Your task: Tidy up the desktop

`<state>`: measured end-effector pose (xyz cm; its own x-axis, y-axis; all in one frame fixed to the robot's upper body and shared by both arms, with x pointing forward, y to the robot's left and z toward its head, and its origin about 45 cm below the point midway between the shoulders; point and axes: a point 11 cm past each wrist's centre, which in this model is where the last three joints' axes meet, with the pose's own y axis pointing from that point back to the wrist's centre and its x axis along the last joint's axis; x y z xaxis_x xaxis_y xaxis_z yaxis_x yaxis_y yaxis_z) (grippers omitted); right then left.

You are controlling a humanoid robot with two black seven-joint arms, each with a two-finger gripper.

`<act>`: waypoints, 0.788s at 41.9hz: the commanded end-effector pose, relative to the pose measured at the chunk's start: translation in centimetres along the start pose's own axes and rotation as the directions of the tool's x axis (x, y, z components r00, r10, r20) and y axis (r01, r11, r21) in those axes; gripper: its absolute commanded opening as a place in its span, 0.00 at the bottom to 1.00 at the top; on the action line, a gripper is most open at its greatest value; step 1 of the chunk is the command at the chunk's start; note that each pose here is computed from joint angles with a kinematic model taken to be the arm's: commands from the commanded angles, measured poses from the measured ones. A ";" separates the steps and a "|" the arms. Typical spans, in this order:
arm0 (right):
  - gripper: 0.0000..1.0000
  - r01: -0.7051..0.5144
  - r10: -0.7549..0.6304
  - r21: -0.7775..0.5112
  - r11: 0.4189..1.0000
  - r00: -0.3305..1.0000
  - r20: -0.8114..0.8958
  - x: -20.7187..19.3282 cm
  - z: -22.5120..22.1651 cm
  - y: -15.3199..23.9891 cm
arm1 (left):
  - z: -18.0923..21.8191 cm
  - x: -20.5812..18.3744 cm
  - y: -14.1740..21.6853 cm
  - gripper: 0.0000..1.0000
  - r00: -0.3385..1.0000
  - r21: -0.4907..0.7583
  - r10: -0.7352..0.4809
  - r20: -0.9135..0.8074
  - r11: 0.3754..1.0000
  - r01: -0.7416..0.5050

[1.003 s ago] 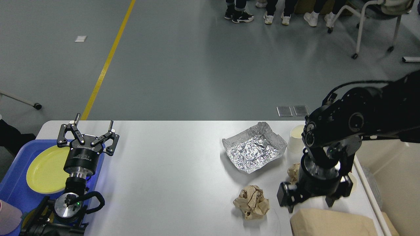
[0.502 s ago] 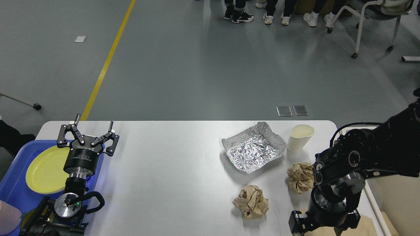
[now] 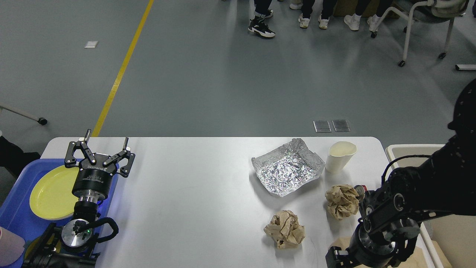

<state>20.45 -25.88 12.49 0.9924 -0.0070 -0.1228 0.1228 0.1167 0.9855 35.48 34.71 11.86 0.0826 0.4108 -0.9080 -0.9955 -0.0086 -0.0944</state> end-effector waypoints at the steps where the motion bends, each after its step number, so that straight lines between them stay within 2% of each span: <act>1: 0.95 -0.026 0.026 -0.038 0.999 1.000 0.002 -0.5 0.9 -1.9 | 0.0 0.0 0.0 0.96 1.000 0.000 0.000 0.000 1.000 0.000; 17: 0.95 -0.028 0.025 -0.049 0.998 0.998 -0.049 -1.6 0.3 -4.4 | 0.0 0.0 0.0 0.96 1.000 0.000 0.000 0.000 1.000 0.000; 22: 0.80 -0.020 0.017 -0.049 0.999 0.998 -0.054 -1.9 0.2 -4.7 | 0.0 0.0 0.0 0.96 1.000 0.000 0.000 0.000 1.000 0.000; 26: 0.57 -0.033 0.030 -0.053 0.998 0.998 -0.052 -1.4 0.3 -4.9 | 0.1 0.0 0.0 0.96 1.000 0.000 0.001 0.001 1.000 -0.001; 30: 0.52 -0.033 0.030 -0.066 0.997 0.998 -0.050 -1.4 0.5 -5.1 | 0.0 0.0 0.0 0.96 1.000 0.000 0.000 0.000 1.000 0.000; 33: 0.41 -0.035 0.031 -0.068 0.997 0.998 -0.051 -1.4 0.6 -5.1 | 0.0 0.0 0.0 0.96 1.000 0.000 0.000 0.000 1.000 0.000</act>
<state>18.35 -26.90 7.79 0.9938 0.0472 -0.1005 0.0907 0.1762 0.9802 35.48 34.70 11.86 0.0826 0.4108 -0.9080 -0.9955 -0.0083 -0.0943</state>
